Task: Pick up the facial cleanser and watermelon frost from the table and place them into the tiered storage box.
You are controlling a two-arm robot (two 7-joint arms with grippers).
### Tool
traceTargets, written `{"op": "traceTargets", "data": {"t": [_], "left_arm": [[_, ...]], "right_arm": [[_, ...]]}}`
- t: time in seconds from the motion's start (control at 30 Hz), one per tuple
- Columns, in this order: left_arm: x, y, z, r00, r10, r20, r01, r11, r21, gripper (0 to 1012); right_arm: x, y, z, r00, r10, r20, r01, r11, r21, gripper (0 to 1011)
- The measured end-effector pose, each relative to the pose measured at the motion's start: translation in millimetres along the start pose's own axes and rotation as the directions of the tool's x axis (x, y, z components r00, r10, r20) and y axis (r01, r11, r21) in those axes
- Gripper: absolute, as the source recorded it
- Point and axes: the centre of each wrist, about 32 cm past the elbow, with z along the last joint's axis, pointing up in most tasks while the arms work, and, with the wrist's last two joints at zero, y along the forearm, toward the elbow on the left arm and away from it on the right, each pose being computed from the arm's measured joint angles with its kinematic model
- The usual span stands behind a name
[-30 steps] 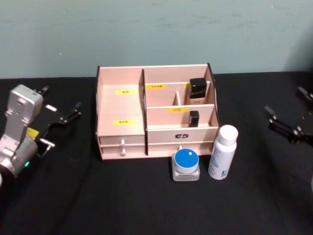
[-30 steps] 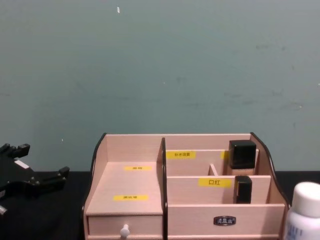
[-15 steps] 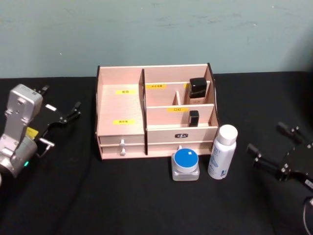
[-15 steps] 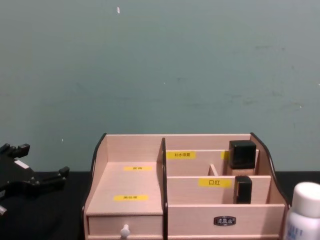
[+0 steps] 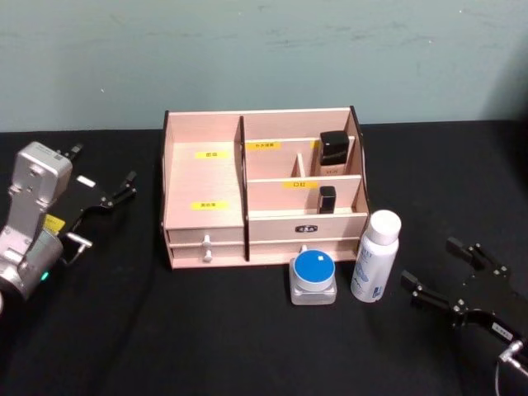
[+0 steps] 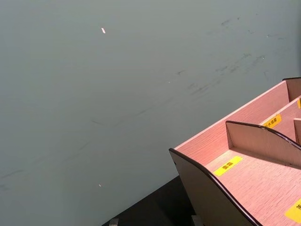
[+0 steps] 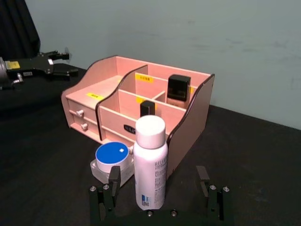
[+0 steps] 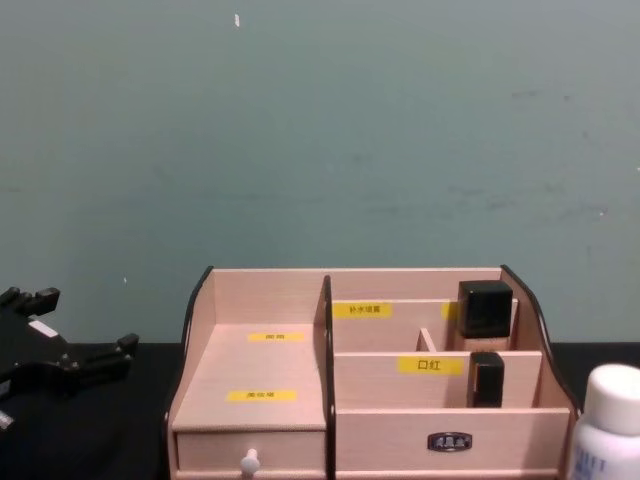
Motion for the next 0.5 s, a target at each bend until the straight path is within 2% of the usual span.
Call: {"op": "traceTargets", "data": {"t": [0.5], "left_arm": [[0.0,0.0,0.0,1.0000,0.000,0.000,0.000,1.0000,0.000,1001]], "right_arm": [[4.7,21.1,-15.1,0.999,0.025,-0.020,-0.025,0.999,-0.025,1003]]}}
